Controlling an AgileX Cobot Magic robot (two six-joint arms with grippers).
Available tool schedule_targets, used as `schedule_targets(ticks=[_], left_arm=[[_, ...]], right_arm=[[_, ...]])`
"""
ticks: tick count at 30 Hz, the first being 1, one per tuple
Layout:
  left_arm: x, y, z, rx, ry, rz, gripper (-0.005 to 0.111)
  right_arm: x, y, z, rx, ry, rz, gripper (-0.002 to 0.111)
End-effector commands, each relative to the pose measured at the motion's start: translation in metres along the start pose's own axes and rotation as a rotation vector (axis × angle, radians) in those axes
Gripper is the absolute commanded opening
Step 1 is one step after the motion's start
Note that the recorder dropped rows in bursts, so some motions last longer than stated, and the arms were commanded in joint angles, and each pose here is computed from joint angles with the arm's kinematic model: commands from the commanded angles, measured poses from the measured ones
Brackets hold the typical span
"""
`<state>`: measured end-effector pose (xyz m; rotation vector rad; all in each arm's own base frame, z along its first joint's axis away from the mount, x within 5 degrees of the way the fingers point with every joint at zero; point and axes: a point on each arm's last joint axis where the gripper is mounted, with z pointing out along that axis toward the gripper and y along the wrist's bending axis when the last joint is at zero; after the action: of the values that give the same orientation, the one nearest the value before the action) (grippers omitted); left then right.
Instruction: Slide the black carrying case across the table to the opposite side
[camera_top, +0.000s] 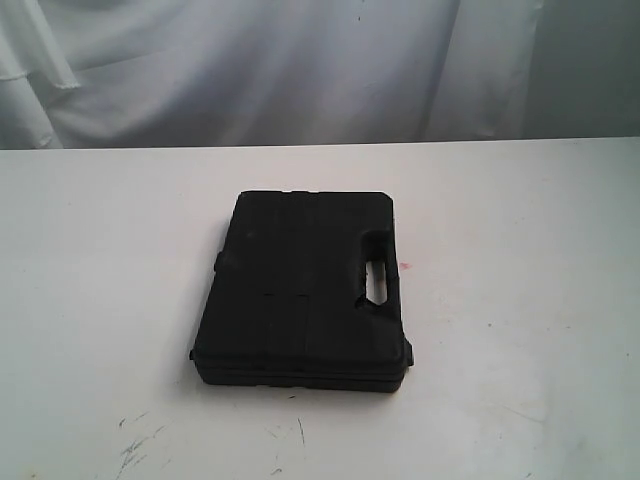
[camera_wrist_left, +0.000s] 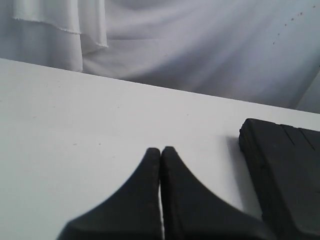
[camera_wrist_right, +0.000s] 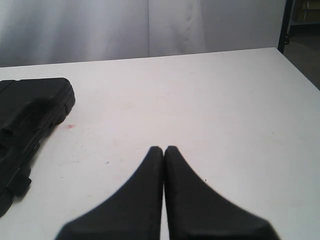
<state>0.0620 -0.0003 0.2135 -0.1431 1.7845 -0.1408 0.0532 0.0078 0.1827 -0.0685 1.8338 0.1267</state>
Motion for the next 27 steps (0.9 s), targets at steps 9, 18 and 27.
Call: schedule_targets(ticks=[9,18,27], left_arm=[[0.027,0.003,-0.001,0.02,-0.012,0.04,0.0],[0.028,0.003,-0.001,0.025,-0.008,0.144,0.0],[0.032,0.004,-0.002,0.02,0.038,0.164,0.0]], right_arm=[[0.001,-0.001,0.0,0.007,-0.005,-0.01,0.0],[0.001,-0.001,0.0,0.007,-0.005,-0.01,0.0],[0.001,-0.001,0.0,0.007,-0.005,-0.01,0.0]])
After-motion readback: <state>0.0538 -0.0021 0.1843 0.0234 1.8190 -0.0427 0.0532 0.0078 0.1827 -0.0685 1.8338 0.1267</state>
